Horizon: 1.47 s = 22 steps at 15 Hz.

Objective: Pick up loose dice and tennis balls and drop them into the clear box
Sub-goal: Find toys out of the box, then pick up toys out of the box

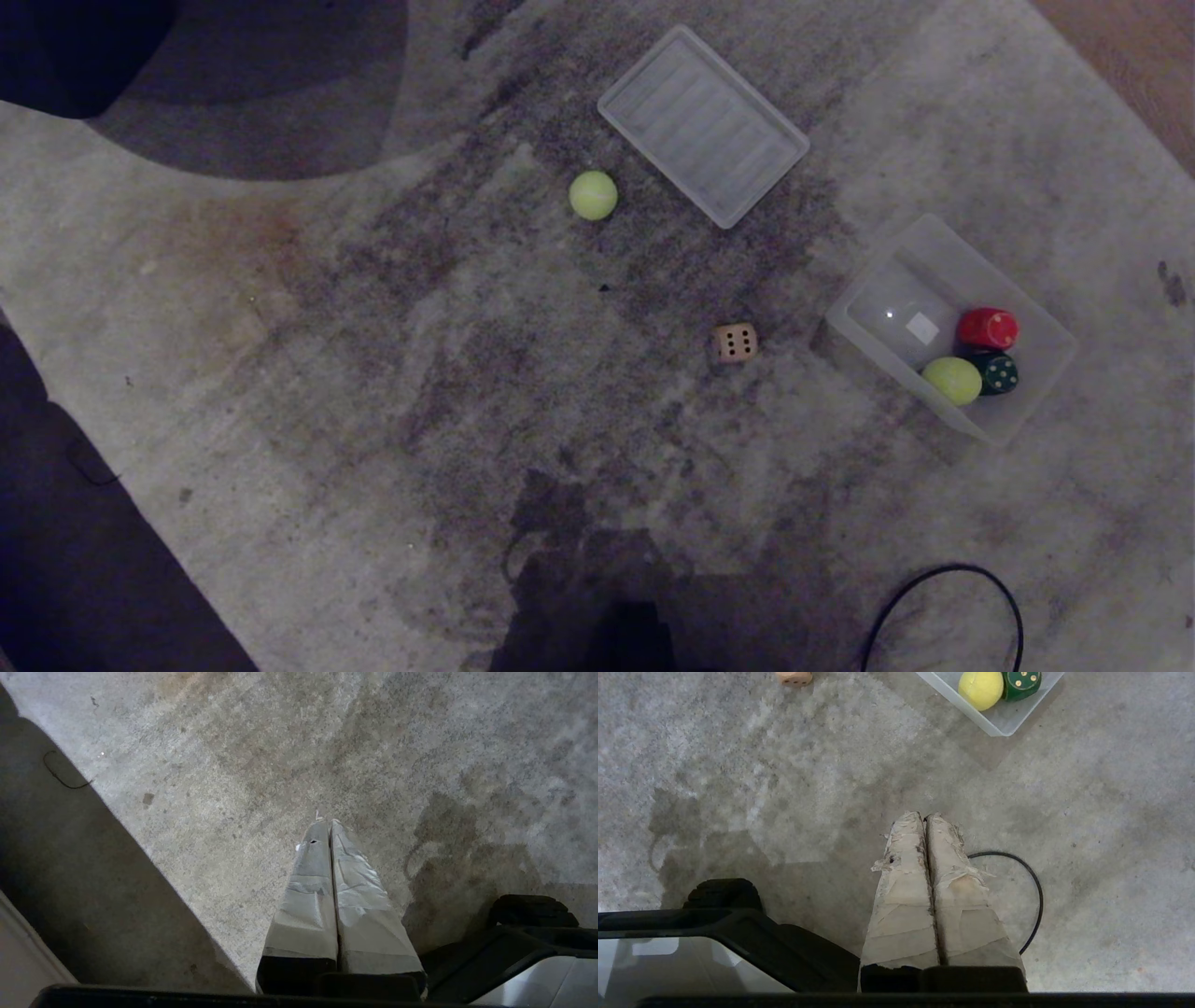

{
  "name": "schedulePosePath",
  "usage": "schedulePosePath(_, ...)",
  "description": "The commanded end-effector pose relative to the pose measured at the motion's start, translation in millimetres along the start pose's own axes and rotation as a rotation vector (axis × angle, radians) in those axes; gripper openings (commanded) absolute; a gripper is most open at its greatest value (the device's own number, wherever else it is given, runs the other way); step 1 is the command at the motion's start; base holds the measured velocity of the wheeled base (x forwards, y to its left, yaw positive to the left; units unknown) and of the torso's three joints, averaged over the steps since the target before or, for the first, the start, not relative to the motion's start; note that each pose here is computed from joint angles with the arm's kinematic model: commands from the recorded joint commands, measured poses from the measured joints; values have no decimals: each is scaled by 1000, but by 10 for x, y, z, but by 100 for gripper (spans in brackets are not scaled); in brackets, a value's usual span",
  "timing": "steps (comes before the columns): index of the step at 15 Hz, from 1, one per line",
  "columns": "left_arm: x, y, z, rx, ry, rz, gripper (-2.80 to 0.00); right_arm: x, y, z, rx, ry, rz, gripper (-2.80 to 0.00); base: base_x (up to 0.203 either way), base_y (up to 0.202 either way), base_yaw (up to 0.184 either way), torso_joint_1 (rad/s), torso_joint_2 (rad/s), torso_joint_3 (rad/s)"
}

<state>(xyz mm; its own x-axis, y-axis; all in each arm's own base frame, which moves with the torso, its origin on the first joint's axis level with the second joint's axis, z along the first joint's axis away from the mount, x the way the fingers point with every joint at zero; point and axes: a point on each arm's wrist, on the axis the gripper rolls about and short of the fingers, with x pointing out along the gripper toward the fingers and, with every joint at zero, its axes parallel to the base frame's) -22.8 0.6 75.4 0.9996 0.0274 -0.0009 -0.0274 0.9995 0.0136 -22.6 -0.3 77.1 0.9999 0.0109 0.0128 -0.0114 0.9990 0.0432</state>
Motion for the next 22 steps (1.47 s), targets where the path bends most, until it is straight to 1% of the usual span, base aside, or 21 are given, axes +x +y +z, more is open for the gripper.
schedulePosePath(1, 2, 0, -5, 3, 4, -1, -280, 2, -1, -13, 1, 4, 1, -280, 0, 0, 0, 2, -2, -52)
schedulePosePath(3, 2, 1, -5, -7, 4, 3, -280, 3, 0, -14, -30, 4, 6, -280, 0, 0, 0, 5, 0, -34)
schedulePosePath(6, 2, 1, -5, -24, 3, 4, -280, -10, 2, 27, -28, 0, 4, -280, 0, 0, 0, 0, 0, 0)
schedulePosePath(7, 2, 1, -5, -24, 4, 3, -280, -30, 7, 134, -28, -8, 5, -280, 0, 0, 0, 0, 0, 0)
schedulePosePath(8, 2, 1, -5, -24, 4, 4, -280, -34, 13, 265, -26, 9, 7, -280, 0, 0, 0, 0, 0, 0)
schedulePosePath(9, 2, 1, -5, -24, 3, 3, -280, 3, 20, 418, -10, 57, 7, -280, 0, 0, 0, 0, 0, 0)
schedulePosePath(12, 2, 1, -5, -24, 4, 4, -280, 358, 39, 824, 93, 252, -9, -280, 0, 0, 0, 0, 0, 0)
schedulePosePath(14, 2, 1, -5, -24, 4, 3, -280, 707, 49, 956, 147, 352, -15, -280, 0, 0, 0, 0, 0, 0)
schedulePosePath(16, 2, 1, -5, -24, 4, 3, -280, 1135, 76, 983, 204, 430, -8, -280, 0, 0, 0, 0, 0, 0)
schedulePosePath(18, 2, 1, -5, -24, 4, 3, -280, 1611, 120, 924, 274, 490, -13, -280, 0, 0, 0, 0, 0, 0)
schedulePosePath(20, 1, 1, -5, -24, 2, 3, -280, 2096, 195, 742, 330, 553, -13, -280, 0, 0, 0, 0, 0, 0)
schedulePosePath(22, 2, 1, -5, -24, 4, 3, -280, 2550, 331, 539, 374, 570, 12, -280, 0, 0, 0, 0, 0, 0)
